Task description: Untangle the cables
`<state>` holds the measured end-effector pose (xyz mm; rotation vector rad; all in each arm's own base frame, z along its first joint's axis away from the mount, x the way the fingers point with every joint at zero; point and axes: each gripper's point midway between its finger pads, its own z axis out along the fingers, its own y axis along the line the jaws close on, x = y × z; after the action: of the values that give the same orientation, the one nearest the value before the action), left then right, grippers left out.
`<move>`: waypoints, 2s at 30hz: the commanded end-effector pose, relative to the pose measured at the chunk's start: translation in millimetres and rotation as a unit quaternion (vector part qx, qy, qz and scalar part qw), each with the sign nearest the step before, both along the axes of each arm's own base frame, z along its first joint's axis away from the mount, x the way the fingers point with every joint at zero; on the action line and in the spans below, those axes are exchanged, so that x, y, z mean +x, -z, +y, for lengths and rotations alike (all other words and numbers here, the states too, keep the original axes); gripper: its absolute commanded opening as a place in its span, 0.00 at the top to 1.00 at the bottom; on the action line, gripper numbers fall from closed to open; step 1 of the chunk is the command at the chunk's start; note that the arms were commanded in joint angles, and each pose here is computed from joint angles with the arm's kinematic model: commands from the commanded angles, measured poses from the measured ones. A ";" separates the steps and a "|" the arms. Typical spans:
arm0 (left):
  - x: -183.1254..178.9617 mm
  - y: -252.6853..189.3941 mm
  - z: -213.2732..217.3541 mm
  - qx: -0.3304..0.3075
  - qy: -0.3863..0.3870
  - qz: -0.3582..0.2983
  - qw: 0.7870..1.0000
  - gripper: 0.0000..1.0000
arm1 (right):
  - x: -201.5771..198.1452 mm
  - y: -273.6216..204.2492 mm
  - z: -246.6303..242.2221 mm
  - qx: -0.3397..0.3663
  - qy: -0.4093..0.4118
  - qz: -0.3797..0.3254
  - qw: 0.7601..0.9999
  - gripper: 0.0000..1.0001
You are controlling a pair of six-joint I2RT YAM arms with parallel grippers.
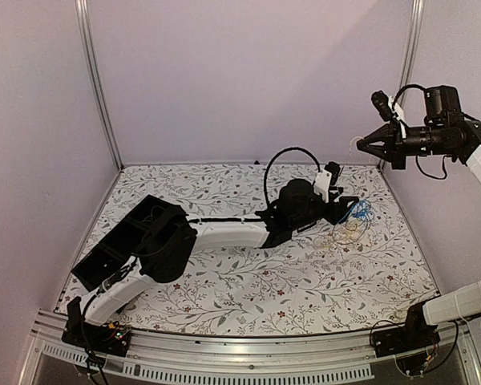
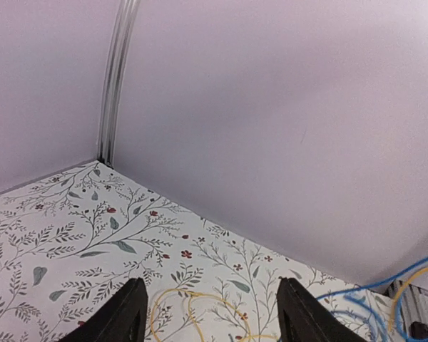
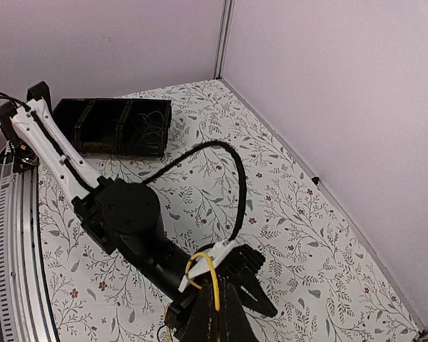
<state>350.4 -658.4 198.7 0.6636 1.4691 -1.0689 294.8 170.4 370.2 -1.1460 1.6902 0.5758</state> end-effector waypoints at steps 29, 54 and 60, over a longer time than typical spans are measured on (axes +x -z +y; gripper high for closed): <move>-50.5 4.2 200.4 0.069 -0.121 0.006 0.990 0.23 | 19.9 42.4 4.1 -0.003 0.004 0.026 1.000 1.00; -46.3 -43.6 71.7 0.140 0.029 -0.154 0.978 0.50 | -6.8 75.6 35.4 0.015 -0.076 0.124 0.989 0.99; -32.4 -53.5 98.1 0.133 -0.024 -0.109 0.985 1.00 | 9.4 109.2 30.6 -0.002 -0.042 0.125 0.991 0.78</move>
<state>309.2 -579.8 228.3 1.0057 1.3957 -0.7525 293.3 201.3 286.1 -1.2183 1.8222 0.8250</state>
